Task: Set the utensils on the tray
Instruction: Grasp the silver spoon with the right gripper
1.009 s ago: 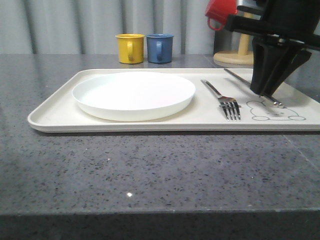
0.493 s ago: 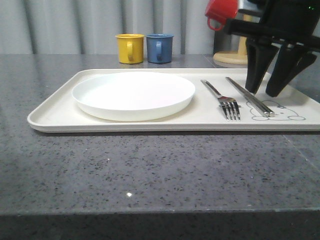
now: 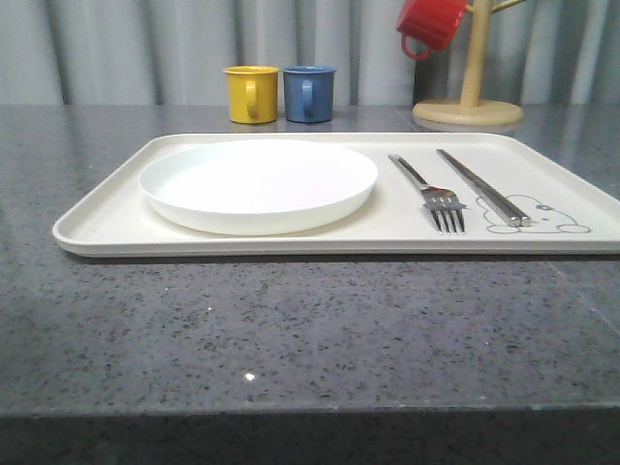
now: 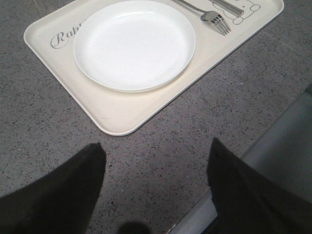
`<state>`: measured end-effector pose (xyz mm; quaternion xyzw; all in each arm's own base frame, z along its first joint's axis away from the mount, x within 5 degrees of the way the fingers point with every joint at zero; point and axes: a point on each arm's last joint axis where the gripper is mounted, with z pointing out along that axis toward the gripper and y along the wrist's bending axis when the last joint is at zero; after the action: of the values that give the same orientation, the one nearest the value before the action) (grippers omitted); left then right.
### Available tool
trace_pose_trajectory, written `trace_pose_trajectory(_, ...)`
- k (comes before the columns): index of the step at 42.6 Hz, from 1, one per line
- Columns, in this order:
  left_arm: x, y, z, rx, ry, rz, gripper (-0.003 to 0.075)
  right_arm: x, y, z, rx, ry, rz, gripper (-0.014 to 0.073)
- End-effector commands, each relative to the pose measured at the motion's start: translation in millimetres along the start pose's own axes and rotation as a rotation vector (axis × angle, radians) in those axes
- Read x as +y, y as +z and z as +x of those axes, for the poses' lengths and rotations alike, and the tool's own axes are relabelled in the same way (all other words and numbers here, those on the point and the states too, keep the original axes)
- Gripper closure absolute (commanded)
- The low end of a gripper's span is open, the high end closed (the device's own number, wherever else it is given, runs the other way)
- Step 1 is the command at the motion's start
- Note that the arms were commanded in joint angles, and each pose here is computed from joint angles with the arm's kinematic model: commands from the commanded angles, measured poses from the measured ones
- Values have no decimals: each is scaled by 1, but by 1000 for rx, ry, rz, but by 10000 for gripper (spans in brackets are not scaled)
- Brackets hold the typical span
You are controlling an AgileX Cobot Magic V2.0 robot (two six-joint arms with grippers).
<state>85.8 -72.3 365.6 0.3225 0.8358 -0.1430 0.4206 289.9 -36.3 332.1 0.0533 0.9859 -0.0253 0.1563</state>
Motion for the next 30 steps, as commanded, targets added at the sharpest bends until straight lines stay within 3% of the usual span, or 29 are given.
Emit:
trace_pose_trajectory(1,0,-6,-12,-92,-9,4,282,-21,-2,-4,-32,27,33,265)
trace_pose_trajectory(14,0,-6,-12,-92,-9,4,282,-42,43,-25,-22,42,55,265)
trace_pose_trajectory(25,0,-6,-12,-92,-9,4,282,-45,69,-31,22,42,51,266)
trace_pose_trajectory(30,0,-6,-12,-92,-9,4,282,-45,72,-32,34,45,46,312)
